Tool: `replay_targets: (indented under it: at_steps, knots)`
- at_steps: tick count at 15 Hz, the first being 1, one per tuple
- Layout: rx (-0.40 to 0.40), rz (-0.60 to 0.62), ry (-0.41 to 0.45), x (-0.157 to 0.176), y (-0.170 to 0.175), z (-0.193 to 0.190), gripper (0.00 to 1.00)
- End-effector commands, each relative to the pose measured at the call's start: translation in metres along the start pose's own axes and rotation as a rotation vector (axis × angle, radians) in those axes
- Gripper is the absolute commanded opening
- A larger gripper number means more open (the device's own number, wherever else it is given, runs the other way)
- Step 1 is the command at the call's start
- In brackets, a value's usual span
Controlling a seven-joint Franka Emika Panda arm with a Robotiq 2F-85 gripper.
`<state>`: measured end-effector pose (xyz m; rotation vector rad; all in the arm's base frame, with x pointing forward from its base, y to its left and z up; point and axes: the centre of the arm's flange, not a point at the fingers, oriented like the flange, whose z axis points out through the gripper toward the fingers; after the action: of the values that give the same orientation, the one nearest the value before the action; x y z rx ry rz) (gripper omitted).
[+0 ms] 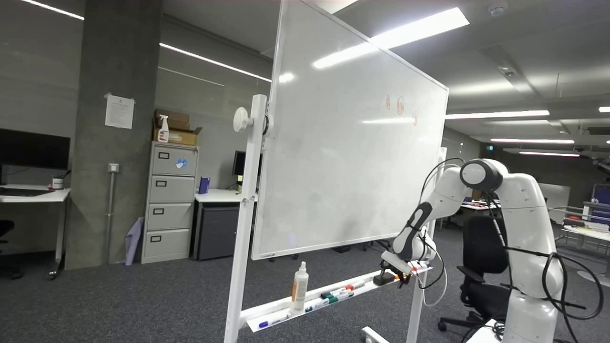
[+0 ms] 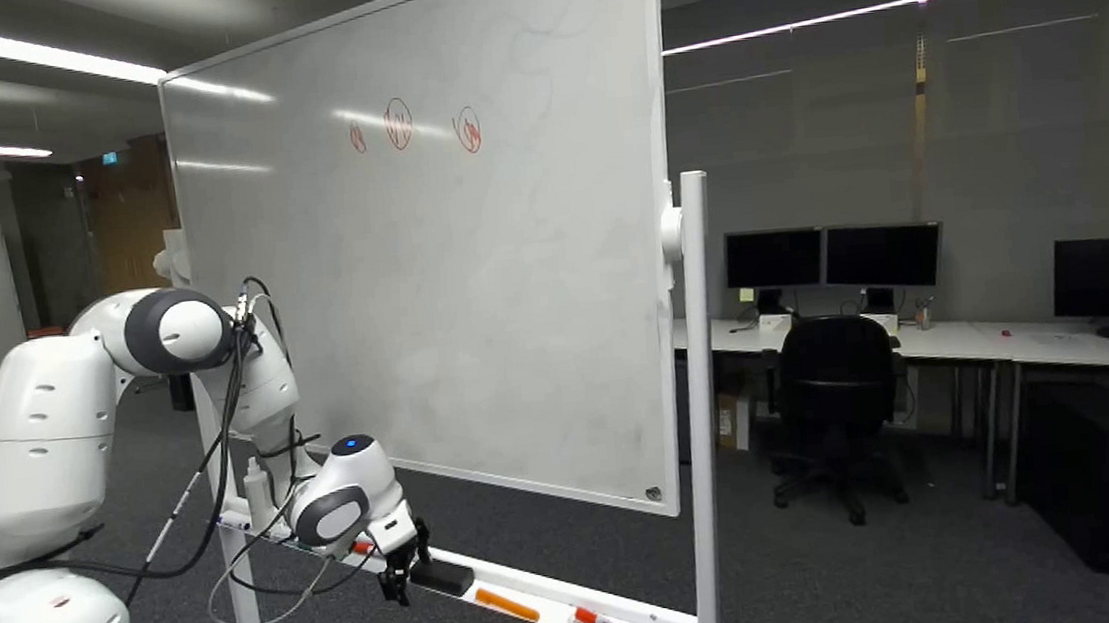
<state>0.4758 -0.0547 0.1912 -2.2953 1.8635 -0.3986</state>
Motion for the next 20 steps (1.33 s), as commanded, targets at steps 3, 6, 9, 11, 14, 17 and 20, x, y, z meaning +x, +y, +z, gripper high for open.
replay_targets:
  at_steps: [3,6,9,11,14,17,20]
  knots:
    - [0.025,0.027,0.04,0.007,-0.016,-0.014,1.0]
    - [0.038,0.028,0.051,0.014,-0.021,-0.02,1.0]
    - [0.037,0.021,0.03,0.014,-0.027,-0.019,1.0]
    - [0.039,0.015,0.023,0.013,-0.031,-0.02,1.0]
    - [0.044,0.014,0.016,0.013,-0.037,-0.023,1.0]
    - [0.042,0.015,0.016,0.015,-0.041,-0.021,0.84]
    - [0.032,0.017,0.008,0.016,-0.044,-0.018,0.72]
